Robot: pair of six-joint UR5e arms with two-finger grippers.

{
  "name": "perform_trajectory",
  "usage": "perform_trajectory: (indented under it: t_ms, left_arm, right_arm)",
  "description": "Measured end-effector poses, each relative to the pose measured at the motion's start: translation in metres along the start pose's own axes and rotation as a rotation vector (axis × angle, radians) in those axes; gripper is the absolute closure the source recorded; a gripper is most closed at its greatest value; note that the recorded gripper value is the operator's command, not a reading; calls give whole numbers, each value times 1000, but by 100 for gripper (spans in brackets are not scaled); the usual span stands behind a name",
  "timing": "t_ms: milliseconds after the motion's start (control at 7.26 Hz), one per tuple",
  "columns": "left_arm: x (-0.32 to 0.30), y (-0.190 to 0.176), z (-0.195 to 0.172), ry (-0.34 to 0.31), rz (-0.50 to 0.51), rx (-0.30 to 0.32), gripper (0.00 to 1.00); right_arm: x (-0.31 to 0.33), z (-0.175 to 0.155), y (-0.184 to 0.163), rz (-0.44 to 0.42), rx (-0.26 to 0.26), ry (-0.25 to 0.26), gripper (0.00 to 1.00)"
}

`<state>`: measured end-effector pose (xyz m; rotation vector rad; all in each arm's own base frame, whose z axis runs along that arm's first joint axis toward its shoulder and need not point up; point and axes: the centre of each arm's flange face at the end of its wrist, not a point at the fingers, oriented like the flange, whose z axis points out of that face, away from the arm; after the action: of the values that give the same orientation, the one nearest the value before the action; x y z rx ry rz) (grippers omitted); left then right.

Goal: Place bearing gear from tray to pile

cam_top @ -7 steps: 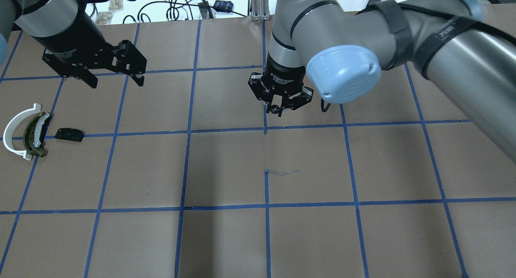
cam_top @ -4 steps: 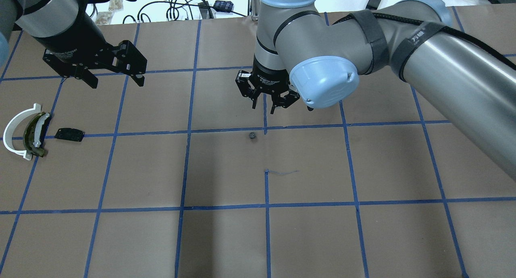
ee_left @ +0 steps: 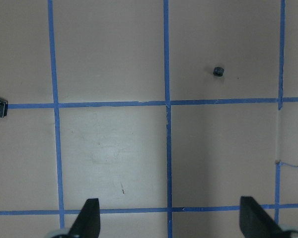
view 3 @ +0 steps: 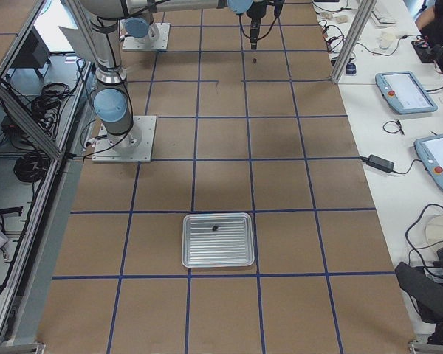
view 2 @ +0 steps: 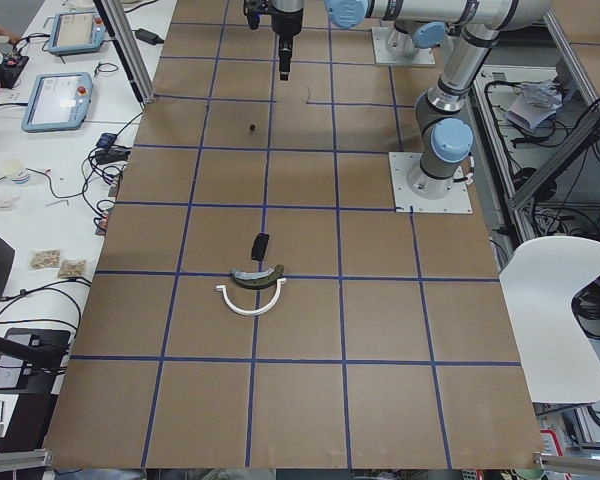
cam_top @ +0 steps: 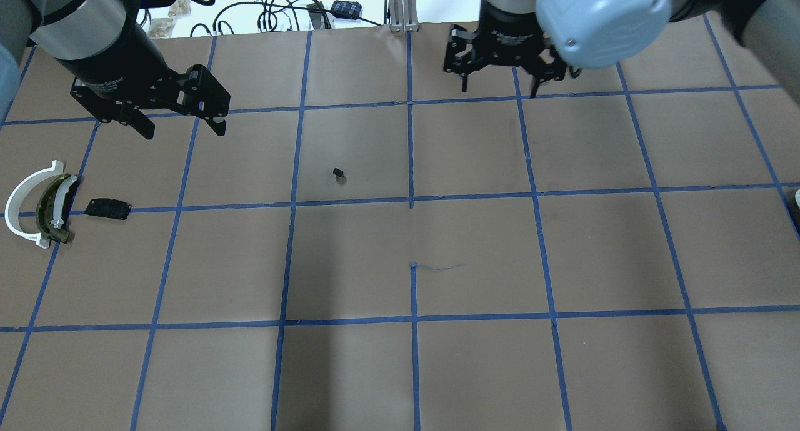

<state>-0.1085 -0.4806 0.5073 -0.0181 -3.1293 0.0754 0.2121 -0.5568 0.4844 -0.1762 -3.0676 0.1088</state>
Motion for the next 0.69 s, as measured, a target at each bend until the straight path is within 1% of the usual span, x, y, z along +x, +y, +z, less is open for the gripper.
perform_trajectory:
  t_ms: [138, 275, 413, 551, 689]
  left_arm:
    - [6, 0, 8, 1, 13, -3, 0]
    - [12, -2, 11, -2, 27, 15, 0]
    - [15, -5, 13, -4, 33, 27, 0]
    - [14, -13, 20, -12, 37, 32, 0]
    - [8, -30, 39, -43, 46, 34, 0]
  right_arm:
    - [59, -11, -12, -120, -22, 58, 0]
    - [113, -16, -21, -204, -42, 83, 4]
    - [167, -16, -30, -274, -62, 92, 5]
    - [230, -7, -37, -349, -88, 86, 13]
    - [300, 11, -37, -376, -121, 69, 13]
